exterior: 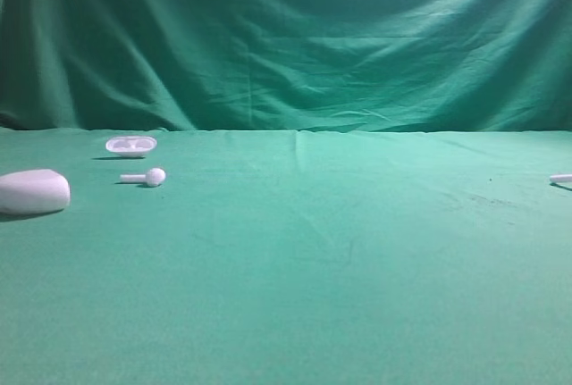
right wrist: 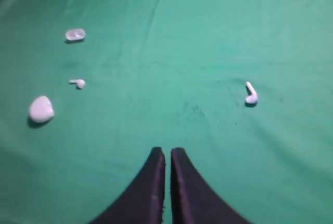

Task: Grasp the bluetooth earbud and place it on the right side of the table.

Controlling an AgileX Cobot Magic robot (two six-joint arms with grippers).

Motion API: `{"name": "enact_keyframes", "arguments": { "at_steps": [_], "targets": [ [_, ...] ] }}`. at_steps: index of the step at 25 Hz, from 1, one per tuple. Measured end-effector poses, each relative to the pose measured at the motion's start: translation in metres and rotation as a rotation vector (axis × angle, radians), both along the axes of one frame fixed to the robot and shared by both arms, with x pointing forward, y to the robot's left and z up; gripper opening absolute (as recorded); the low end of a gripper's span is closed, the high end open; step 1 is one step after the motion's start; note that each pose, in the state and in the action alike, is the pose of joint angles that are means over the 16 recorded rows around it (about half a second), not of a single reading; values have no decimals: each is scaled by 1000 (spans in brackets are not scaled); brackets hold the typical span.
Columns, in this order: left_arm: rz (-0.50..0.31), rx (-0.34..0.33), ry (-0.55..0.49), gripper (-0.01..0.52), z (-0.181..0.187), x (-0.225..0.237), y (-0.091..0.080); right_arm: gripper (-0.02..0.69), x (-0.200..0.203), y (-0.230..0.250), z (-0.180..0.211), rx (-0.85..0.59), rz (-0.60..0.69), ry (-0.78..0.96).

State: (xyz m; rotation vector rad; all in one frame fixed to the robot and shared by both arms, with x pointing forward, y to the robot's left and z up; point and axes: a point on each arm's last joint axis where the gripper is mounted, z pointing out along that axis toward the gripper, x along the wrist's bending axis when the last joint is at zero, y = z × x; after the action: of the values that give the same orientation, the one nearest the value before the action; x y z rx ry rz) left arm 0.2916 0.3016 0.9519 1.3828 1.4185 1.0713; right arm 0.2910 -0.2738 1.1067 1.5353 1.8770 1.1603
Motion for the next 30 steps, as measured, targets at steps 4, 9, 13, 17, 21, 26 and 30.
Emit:
{"name": "enact_keyframes", "arguments": {
  "at_steps": [4, 9, 13, 17, 21, 26, 30],
  "targets": [
    [0, 0, 0, 0, 0, 0, 0, 0, -8, -3, 0, -22, 7, -75],
    [0, 0, 0, 0, 0, 0, 0, 0, -12, -10, -7, -80, -18, -200],
    [0, 0, 0, 0, 0, 0, 0, 0, -13, -14, -24, -120, -62, -304],
    [0, 0, 0, 0, 0, 0, 0, 0, -13, -17, -51, -139, -111, -387],
    [0, 0, 0, 0, 0, 0, 0, 0, -9, -19, -86, -145, -150, -412],
    [0, 0, 0, 0, 0, 0, 0, 0, -4, -19, -127, -141, -181, -373],
    [0, 0, 0, 0, 0, 0, 0, 0, -2, -19, -147, -134, -190, -331]
  ]
}}
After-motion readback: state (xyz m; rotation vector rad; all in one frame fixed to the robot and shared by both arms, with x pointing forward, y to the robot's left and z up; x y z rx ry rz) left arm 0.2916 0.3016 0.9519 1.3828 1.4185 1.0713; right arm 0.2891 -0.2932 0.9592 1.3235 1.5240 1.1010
